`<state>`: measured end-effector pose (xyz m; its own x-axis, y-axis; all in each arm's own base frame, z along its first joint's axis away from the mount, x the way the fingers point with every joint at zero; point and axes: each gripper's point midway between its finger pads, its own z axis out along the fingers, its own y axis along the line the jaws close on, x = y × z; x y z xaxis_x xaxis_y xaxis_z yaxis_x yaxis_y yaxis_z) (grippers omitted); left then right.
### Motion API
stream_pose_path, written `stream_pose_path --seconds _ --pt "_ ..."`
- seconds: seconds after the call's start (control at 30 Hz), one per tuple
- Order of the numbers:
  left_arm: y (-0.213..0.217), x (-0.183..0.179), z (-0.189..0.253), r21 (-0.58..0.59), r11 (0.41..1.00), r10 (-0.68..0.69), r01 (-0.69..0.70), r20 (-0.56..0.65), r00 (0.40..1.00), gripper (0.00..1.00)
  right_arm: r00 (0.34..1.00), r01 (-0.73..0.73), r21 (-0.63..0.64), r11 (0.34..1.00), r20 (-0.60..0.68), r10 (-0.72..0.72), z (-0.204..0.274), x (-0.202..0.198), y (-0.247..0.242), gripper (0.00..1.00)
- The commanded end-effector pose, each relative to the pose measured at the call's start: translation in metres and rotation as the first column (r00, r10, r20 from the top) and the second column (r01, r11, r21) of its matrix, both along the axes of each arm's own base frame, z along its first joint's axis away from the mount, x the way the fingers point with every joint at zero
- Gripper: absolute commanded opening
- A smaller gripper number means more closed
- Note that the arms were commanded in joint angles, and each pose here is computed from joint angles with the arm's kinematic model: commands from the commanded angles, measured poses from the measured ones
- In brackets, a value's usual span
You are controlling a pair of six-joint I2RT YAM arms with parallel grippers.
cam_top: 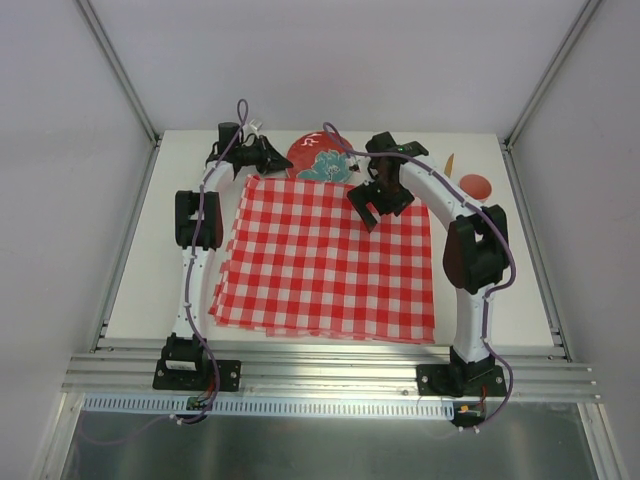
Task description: Set the dinner table for one person
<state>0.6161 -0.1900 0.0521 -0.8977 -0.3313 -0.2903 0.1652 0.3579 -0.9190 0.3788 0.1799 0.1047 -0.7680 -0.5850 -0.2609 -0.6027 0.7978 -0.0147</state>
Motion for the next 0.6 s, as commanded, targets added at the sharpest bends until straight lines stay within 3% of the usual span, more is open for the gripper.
stream_pose_path --seconds 0.0,0.33,0.57 --pt "-0.001 0.003 0.1 -0.042 0.998 -0.041 0.053 0.239 0.97 0.0 0.999 -0.016 0.006 1.0 0.035 0.016 0.02 -0.007 -0.003 0.97" --pt "0.032 0.004 0.199 -0.069 0.998 0.031 -0.005 0.39 0.92 0.0 0.999 -0.024 0.035 0.999 0.023 0.023 0.018 0.0 0.006 0.97" --pt "0.055 -0.009 0.245 -0.092 0.996 0.055 -0.018 0.421 0.906 0.0 0.999 -0.031 0.041 0.999 0.009 0.031 0.013 -0.001 0.009 0.97"
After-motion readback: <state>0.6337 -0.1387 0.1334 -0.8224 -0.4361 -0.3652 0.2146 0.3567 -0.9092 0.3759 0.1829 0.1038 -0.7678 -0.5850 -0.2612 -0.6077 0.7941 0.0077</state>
